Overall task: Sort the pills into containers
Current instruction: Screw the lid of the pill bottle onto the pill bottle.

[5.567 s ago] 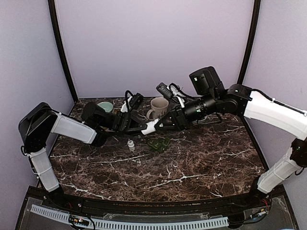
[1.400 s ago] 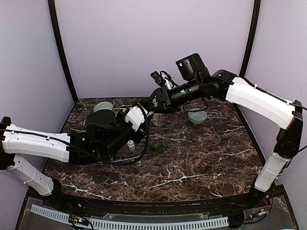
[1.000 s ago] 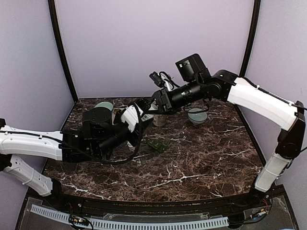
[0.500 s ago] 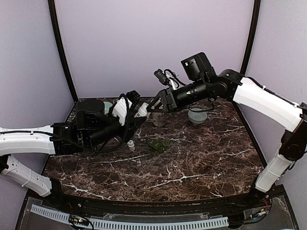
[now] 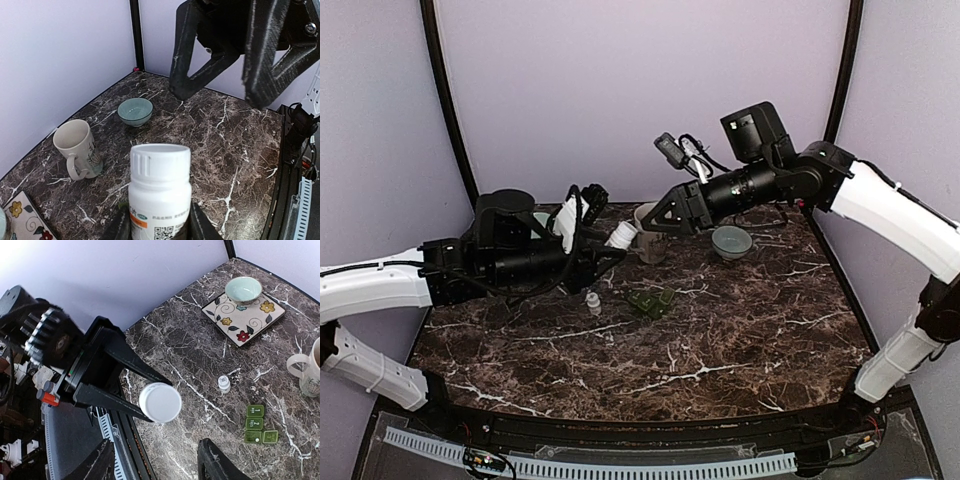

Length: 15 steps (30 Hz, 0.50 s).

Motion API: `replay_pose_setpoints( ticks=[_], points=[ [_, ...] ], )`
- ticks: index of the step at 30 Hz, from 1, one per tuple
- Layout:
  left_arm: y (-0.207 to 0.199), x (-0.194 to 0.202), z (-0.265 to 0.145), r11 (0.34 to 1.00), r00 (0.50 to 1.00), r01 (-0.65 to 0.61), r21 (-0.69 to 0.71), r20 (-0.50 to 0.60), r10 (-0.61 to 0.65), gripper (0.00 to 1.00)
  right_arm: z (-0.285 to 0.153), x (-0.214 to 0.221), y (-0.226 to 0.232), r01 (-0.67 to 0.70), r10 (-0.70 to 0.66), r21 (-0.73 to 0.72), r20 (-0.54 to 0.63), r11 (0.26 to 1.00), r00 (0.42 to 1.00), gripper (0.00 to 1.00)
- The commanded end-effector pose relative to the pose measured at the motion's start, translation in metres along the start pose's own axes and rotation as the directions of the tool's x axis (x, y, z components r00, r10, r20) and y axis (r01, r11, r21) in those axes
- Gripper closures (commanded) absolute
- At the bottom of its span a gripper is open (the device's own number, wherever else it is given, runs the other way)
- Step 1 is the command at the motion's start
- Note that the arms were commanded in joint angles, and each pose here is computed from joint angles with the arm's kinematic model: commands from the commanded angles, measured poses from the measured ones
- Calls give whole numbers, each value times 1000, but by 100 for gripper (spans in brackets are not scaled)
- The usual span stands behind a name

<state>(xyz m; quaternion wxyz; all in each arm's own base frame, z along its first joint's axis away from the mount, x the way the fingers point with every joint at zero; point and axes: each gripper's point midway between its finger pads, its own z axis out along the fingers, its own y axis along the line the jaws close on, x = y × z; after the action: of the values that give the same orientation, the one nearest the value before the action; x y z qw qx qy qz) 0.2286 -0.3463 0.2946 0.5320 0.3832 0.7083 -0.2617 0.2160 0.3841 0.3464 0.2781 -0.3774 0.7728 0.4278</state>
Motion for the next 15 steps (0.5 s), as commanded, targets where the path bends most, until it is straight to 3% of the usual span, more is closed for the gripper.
replay_pose_setpoints(
  ticks=[1, 7, 15],
  points=[
    [-10, -23, -16, 985, 996, 82, 155, 28, -87, 91, -11, 5, 11, 96, -96, -47, 5, 994, 995, 44],
    [-21, -27, -20, 898, 977, 211, 386, -52, -207, 90, -13, 18, 13, 177, -177, -70, 6, 982, 984, 44],
    [-46, -19, -14, 752, 944, 328, 571, -219, -245, 90, -11, 19, 10, 223, -222, -53, 31, 973, 975, 45]
  ],
)
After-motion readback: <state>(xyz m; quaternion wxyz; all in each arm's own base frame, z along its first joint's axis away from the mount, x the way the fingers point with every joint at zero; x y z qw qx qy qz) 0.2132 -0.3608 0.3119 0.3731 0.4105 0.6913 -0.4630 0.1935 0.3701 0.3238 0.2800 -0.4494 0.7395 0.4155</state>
